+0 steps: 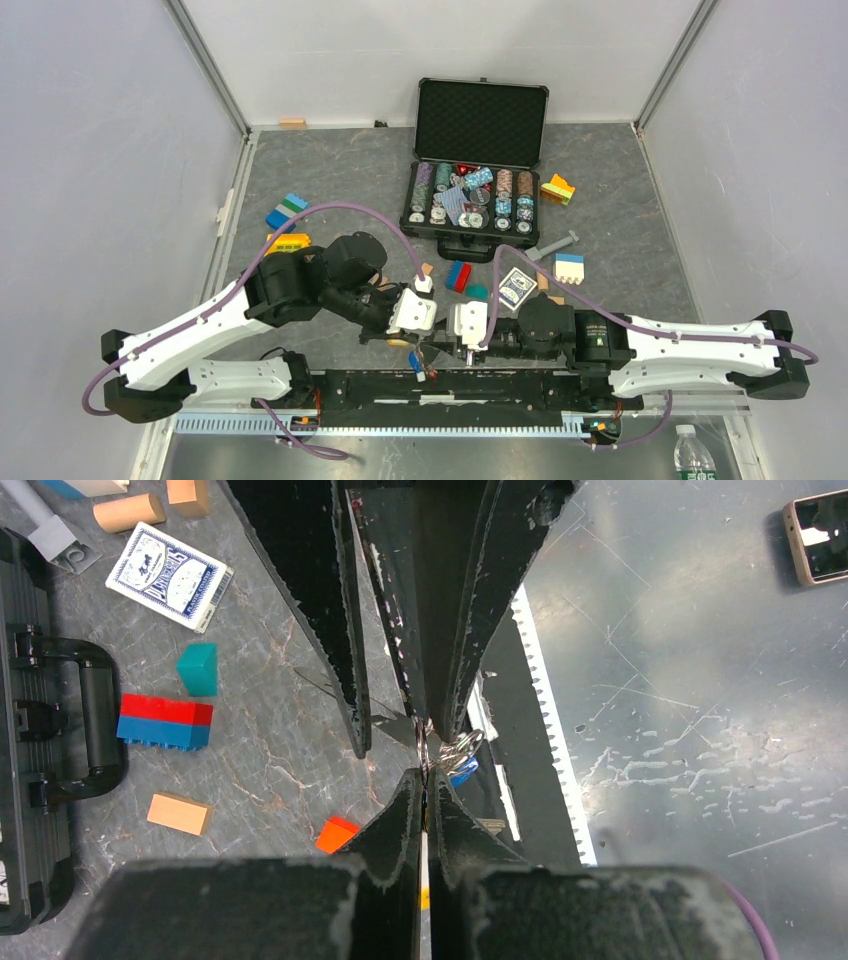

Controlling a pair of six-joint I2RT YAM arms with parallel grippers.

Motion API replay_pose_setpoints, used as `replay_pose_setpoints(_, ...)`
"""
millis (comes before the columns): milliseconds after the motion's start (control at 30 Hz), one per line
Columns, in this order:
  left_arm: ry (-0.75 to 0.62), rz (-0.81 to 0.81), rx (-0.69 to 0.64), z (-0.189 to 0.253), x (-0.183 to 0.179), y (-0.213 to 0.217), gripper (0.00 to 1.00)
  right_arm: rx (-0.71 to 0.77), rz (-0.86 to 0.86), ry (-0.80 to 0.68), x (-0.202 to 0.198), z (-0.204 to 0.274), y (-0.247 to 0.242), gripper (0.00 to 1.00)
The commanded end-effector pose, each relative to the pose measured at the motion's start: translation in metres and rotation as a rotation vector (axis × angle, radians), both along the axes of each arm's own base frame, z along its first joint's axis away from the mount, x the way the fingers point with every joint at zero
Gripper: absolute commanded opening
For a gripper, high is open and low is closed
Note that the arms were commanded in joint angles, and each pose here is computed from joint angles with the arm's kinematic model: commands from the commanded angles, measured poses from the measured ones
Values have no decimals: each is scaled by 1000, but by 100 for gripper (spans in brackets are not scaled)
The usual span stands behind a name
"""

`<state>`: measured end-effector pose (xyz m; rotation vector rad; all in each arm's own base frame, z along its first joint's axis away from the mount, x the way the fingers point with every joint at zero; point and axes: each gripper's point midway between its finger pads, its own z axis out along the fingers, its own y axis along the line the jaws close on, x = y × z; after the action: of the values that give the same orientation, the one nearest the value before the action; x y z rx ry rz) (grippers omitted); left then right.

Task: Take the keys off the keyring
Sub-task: Remove the key from the keyring.

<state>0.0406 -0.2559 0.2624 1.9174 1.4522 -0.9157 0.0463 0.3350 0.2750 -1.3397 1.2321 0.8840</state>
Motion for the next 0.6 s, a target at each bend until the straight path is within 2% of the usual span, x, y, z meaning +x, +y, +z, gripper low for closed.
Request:
replay_pose_setpoints(0, -39, -47, -84, 24, -3, -6, 2, 66, -15, 6, 3, 19, 7, 33)
replay_pose_setpoints(167, -34, -47, -82, 23, -3, -7, 2, 62, -12, 1, 3, 17, 9, 28)
replay_pose_setpoints(467, -33, -45, -83, 23, -3, -6, 2, 43, -14, -4, 3, 11, 11, 25)
replay_pose_setpoints(567, -31, -46, -82, 23, -4, -5, 2, 48, -14, -7, 4, 12, 11, 21)
